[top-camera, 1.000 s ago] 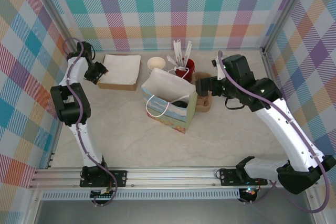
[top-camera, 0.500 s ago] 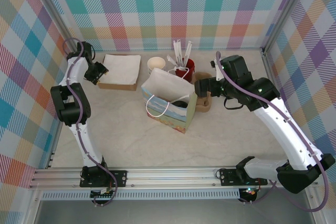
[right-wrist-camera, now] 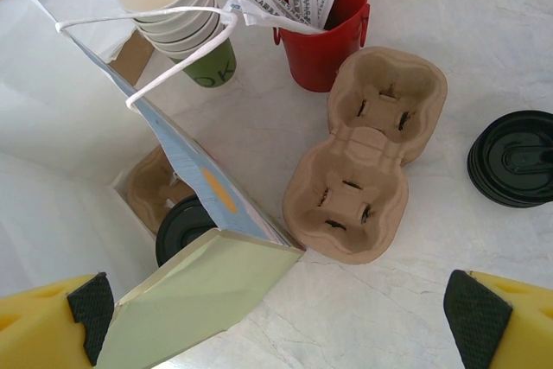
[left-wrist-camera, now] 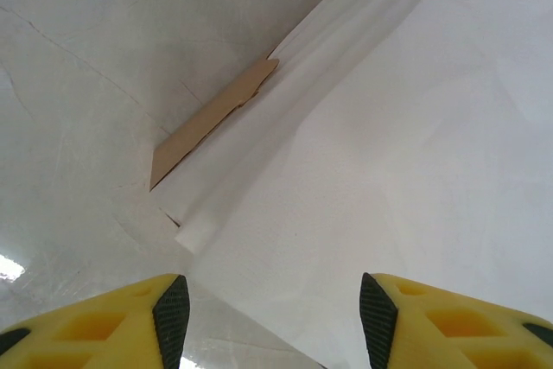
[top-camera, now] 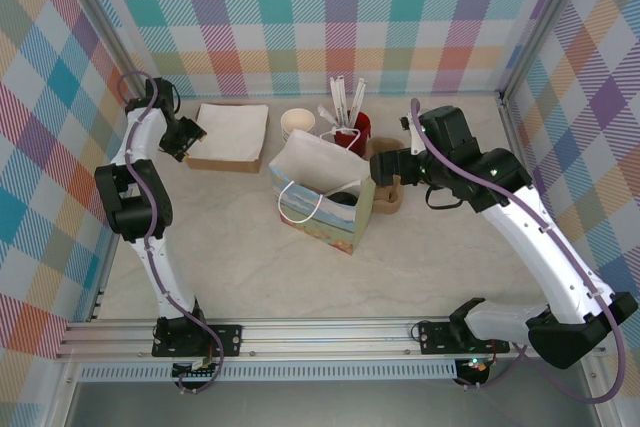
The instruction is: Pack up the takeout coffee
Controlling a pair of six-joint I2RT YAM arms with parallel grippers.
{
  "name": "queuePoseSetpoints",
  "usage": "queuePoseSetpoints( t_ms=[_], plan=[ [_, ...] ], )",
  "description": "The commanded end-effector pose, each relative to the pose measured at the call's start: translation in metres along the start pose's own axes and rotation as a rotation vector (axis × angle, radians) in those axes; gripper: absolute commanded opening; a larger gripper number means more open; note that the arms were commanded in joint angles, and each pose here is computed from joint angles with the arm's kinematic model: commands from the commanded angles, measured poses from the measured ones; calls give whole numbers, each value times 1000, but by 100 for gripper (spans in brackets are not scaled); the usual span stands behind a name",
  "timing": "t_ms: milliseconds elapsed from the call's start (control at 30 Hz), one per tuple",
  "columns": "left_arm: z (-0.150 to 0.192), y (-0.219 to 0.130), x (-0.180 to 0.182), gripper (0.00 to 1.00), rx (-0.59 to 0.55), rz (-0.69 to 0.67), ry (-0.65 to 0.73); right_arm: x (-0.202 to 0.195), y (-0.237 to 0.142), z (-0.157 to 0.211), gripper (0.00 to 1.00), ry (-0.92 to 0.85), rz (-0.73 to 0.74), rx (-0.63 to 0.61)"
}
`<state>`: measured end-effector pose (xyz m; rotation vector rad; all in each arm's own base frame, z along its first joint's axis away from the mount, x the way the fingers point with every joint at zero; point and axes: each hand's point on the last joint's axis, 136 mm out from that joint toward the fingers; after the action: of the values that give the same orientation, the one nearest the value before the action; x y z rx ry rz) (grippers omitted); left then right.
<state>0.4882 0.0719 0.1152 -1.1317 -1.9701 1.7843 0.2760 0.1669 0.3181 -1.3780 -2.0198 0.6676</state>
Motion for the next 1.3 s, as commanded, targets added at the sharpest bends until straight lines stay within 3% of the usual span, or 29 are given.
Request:
queuePoseSetpoints(
  t_ms=[0,433,767,1267],
  plan=[
    [-5,-26,-10,57,-34,35,27,3,1,-2,100,15,-19,-11],
    [8,-8,-13,55,8,14,59,1,3,0,100,15,-11,-5],
    [-4,6,2,61,-20,-152,153,-1,2,0,100,13,-2,-2],
    [-5,30,0,61,22,-157,181,0,5,1,100,15,0,8]
  ],
)
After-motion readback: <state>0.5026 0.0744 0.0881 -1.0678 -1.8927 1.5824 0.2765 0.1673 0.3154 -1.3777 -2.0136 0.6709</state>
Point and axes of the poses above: each hand's point on the last joint's axis, 136 mm out from that joint toward the fingers, its own y axis out along the fingers, its own x axis along the line the jaws close on, z = x × y, and after that the axes turned 2 degrees about y, right-handed
